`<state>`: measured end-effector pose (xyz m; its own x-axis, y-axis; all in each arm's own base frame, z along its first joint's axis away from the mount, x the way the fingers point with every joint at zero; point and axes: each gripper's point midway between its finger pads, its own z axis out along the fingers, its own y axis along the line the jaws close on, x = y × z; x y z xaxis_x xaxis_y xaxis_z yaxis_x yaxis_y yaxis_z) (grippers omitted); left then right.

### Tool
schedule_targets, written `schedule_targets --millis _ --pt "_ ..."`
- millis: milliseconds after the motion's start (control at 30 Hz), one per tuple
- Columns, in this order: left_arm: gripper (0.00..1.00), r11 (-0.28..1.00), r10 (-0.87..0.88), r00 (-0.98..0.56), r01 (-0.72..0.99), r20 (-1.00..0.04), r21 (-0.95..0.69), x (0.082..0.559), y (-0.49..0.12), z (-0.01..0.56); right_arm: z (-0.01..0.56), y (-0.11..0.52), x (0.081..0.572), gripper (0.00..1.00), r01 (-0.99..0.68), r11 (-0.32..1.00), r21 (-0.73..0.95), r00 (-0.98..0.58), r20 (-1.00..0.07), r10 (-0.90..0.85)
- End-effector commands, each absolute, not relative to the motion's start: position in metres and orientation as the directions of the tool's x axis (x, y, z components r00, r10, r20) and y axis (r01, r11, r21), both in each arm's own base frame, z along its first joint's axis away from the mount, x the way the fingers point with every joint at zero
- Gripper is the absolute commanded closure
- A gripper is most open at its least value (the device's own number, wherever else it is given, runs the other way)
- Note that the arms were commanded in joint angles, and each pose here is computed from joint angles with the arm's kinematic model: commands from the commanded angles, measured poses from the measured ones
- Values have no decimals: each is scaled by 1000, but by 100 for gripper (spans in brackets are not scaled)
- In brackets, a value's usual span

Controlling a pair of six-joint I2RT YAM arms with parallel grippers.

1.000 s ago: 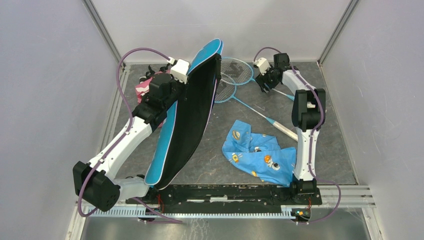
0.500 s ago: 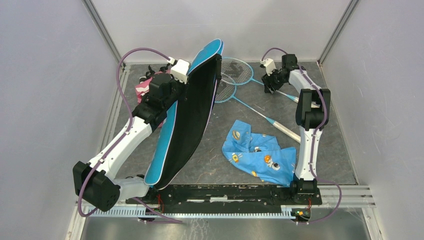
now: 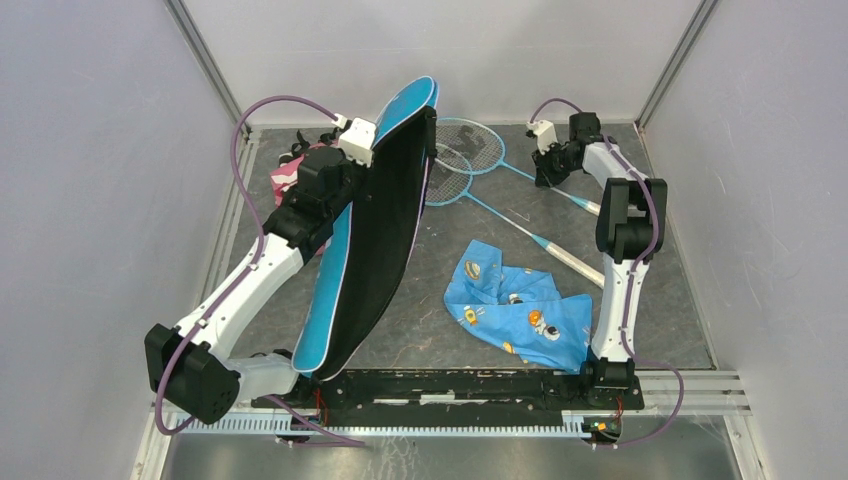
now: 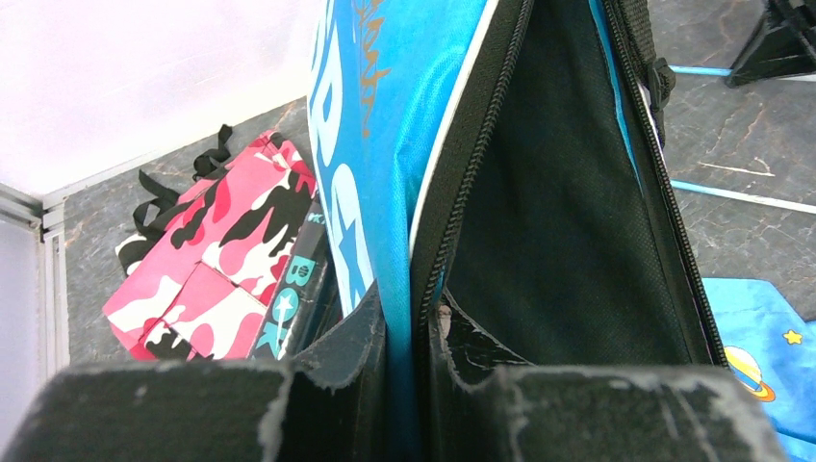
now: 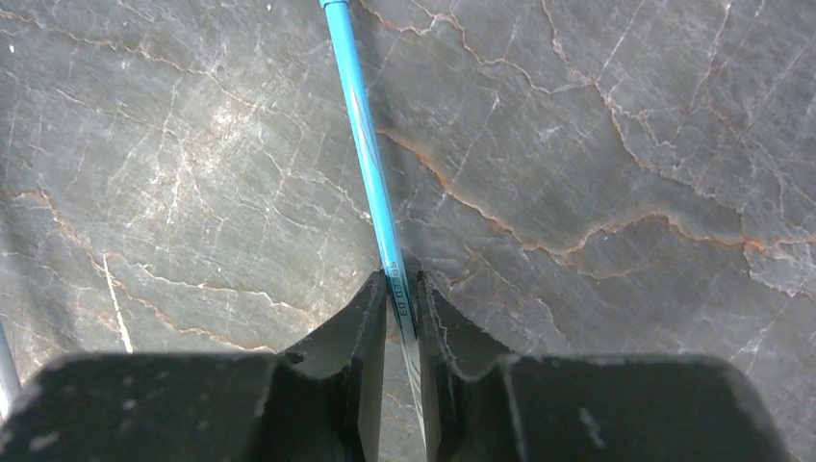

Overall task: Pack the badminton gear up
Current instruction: Pick up the racket from the center of the board.

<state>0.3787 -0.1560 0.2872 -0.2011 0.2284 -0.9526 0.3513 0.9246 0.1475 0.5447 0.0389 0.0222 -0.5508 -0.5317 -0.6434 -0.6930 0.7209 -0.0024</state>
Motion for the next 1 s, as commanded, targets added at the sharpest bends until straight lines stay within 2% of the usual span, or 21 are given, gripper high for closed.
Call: schedule_targets --millis 0,300,600,967 --pt "98 939 205 -115 303 -972 162 382 -148 330 51 32 536 81 -667 745 -6 -560 -654 -508" --pt "98 964 123 -155 254 -980 81 376 -141 343 99 43 516 100 -678 735 -14 -506 -716 -481" --pt "98 985 132 -165 133 -977 111 375 -116 343 143 49 475 100 -691 722 -38 -462 -745 -481" --pt "98 999 -9 -246 39 -969 -19 390 -122 294 199 55 405 100 -686 716 -132 -380 -774 -507"
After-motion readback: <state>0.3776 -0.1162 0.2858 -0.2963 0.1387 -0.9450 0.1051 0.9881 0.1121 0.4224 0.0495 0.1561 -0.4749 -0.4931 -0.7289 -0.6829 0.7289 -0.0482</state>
